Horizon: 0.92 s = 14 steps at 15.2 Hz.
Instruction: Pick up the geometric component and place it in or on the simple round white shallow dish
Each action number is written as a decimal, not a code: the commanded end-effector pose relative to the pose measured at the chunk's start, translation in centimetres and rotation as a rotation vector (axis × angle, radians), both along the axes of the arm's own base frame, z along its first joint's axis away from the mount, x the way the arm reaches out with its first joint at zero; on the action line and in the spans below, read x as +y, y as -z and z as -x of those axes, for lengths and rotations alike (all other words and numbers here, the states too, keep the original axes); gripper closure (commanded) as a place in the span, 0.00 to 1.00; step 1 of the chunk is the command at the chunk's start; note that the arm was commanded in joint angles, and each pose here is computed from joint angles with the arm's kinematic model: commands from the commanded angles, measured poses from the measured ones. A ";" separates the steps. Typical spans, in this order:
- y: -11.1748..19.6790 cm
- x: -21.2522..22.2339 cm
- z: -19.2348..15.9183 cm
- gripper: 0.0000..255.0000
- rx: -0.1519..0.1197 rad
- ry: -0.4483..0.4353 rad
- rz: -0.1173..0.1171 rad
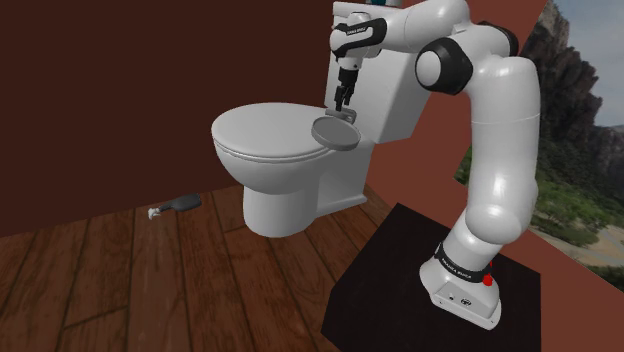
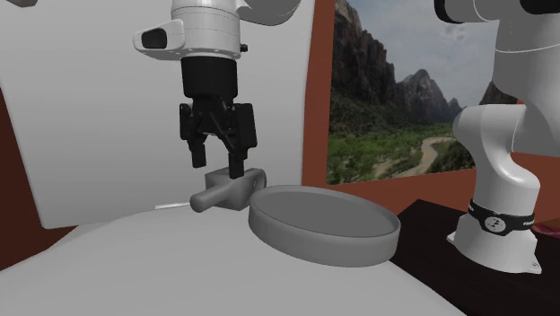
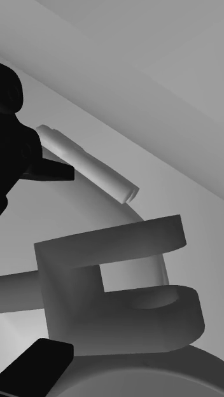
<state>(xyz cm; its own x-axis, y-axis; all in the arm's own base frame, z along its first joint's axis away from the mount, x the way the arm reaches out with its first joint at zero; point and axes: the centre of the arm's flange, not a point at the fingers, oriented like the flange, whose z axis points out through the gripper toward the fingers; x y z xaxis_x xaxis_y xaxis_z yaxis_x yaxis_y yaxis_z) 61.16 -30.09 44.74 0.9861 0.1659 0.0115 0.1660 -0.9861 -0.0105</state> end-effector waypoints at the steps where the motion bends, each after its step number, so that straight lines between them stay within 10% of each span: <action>1: 2.5 -1.2 0.7 1.00 0.071 -0.002 0.045; 9: 1.3 -1.6 1.1 1.00 0.072 -0.003 0.046; 10: 0.0 -0.2 0.2 0.00 -0.013 -0.002 -0.011; 14: 0.0 0.7 -1.3 0.00 -0.013 -0.019 -0.065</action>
<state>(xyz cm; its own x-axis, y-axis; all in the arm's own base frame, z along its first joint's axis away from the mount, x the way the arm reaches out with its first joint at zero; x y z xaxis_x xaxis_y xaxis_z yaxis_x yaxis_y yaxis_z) 62.21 -29.60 45.00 0.9830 0.1803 0.0343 0.1821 -0.9814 -0.0611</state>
